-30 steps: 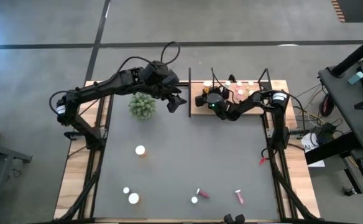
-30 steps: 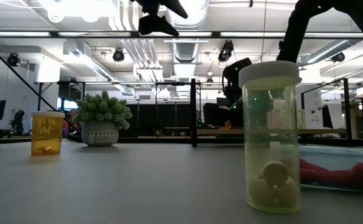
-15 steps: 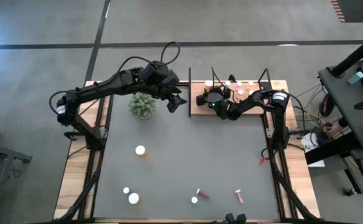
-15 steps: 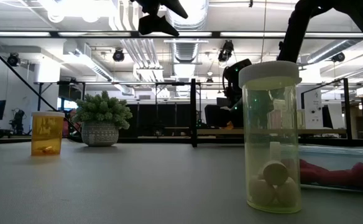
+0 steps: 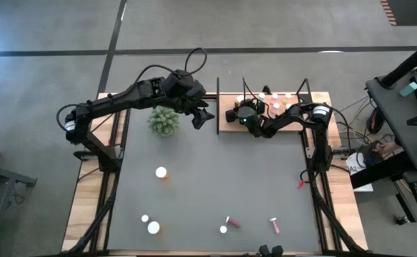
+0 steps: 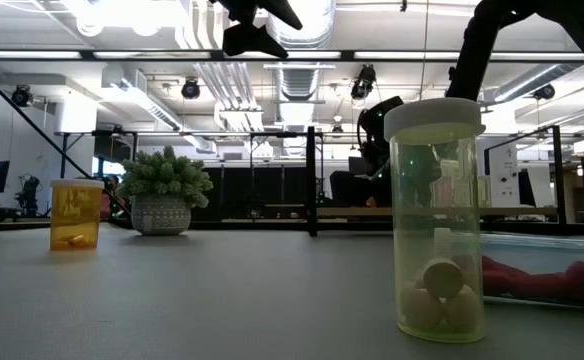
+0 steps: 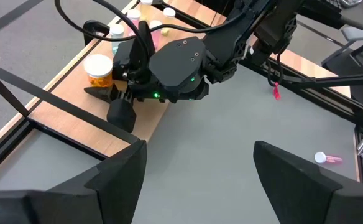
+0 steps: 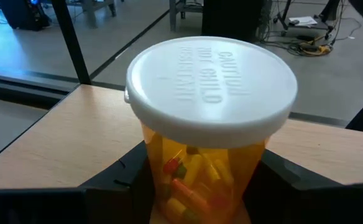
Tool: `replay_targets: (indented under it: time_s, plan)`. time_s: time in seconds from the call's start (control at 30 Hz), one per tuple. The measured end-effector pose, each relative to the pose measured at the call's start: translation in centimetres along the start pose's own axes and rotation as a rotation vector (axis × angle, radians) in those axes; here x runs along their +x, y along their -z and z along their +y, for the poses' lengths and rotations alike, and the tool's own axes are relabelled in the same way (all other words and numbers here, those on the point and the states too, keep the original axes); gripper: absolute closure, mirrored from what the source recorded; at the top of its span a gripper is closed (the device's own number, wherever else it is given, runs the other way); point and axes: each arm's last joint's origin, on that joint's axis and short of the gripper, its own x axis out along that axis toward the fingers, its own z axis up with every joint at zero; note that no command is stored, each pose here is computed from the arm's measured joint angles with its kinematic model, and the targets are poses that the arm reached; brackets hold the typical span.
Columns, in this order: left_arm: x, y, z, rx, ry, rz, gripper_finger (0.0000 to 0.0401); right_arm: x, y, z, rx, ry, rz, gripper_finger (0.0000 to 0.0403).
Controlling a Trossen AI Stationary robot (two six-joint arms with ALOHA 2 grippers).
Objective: Pick and place medicine bottles onto shelf by color
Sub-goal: Put the top left orange pill bottle on the shelf
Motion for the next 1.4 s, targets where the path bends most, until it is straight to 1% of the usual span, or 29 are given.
replay_targets:
  time_s: [0.1, 0.33, 0.5, 0.67, 0.83, 1.1, 1.3, 1.4]
  plan:
    - [0.0, 0.0, 0.0, 0.000, 0.000, 0.000, 0.0122, 0.0, 0.0, 0.0, -0.001, -0.003, 0.001, 0.0217]
    - [0.0, 0.0, 0.0, 0.000, 0.000, 0.001, 0.0122, 0.0, 0.1, 0.0, -0.003, -0.008, 0.007, 0.0180]
    - [0.0, 0.0, 0.0, 0.000, -0.001, 0.002, 0.0122, -0.3, -0.2, 0.1, -0.007, -0.022, 0.012, 0.0166]
    - [0.0, 0.4, 0.1, -0.004, -0.009, 0.037, 0.0122, -1.3, -1.0, 0.1, -0.046, -0.039, 0.069, 0.0165]
    - [0.0, 0.5, 0.1, -0.005, -0.012, 0.051, 0.0122, -2.4, -2.0, -0.4, -0.032, -0.050, 0.143, 0.0167]
    - [0.0, 0.5, 0.1, 0.020, -0.012, 0.051, 0.0122, -4.1, -2.6, -1.3, -0.031, -0.010, 0.254, 0.0167]
    - [0.0, 0.5, 0.1, 0.021, -0.012, 0.051, 0.0122, -5.3, -3.4, -0.8, -0.016, -0.099, 0.273, 0.0168]
    - [0.0, 0.5, 0.1, 0.021, -0.012, 0.051, 0.0122, -5.7, -3.7, -0.6, -0.007, -0.115, 0.266, 0.0168]
